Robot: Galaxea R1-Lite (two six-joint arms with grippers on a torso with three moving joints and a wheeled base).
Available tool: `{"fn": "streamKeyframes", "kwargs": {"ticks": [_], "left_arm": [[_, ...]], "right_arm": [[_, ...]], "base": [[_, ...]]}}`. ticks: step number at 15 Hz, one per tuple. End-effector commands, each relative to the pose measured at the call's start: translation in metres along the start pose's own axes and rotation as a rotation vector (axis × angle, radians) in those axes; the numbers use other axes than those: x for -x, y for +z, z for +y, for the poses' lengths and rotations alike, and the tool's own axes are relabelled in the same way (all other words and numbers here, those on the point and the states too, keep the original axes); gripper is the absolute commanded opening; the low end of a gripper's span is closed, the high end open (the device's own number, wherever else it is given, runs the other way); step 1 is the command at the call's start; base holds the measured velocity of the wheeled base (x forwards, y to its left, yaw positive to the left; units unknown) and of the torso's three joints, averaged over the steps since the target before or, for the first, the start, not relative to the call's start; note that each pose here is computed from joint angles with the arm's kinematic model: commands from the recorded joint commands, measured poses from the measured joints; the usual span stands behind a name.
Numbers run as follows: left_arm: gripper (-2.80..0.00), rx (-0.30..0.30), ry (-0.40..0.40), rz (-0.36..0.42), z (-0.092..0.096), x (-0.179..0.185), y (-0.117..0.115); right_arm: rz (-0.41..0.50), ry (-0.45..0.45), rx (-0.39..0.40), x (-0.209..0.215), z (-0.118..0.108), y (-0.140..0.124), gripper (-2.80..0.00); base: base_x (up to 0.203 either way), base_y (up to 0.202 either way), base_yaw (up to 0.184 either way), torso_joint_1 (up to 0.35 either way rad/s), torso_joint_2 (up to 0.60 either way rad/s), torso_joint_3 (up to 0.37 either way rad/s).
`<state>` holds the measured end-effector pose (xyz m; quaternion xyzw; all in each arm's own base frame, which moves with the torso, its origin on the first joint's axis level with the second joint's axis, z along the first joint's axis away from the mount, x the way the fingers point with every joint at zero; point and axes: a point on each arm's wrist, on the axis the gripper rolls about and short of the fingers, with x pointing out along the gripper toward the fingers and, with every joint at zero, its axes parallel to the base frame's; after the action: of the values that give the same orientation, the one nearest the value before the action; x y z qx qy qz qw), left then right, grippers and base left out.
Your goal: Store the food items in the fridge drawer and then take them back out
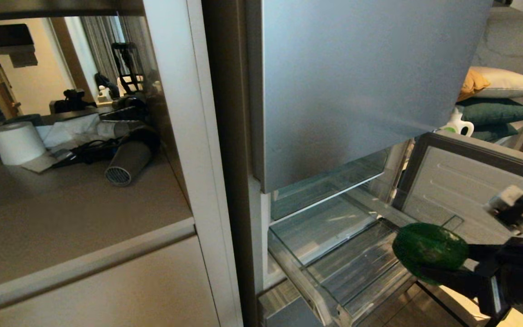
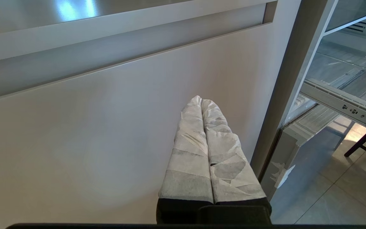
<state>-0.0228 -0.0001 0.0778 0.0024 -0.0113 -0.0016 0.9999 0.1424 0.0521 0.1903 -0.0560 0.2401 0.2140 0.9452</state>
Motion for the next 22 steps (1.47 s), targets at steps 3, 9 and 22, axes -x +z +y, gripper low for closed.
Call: {"fn": "streamKeyframes", "kwargs": {"ticks": [3,9,22], "left_arm": [[-2.80,0.000,0.000,0.012,0.000,-0.001,-0.003],[-2.80,0.000,0.000,0.012,0.000,-0.001,-0.003],[-2.80,0.000,0.000,0.012,0.000,-0.001,-0.003]], "right_arm": [[-0.110,-0.008,0.000,0.038,0.005,-0.019,-2.80],[-0.087,-0.028,-0.006,0.043,0.005,-0.040,-2.80],[-0.082,-0.015,0.008,0.043,0.006,-0.043,-2.80]], "base": [[0.000,0.000,0.000,0.000,0.00,0.000],[0.000,0.000,0.000,0.000,0.00,0.000],[0.000,-0.005,0.122,0.002,0.00,0.002]]}}
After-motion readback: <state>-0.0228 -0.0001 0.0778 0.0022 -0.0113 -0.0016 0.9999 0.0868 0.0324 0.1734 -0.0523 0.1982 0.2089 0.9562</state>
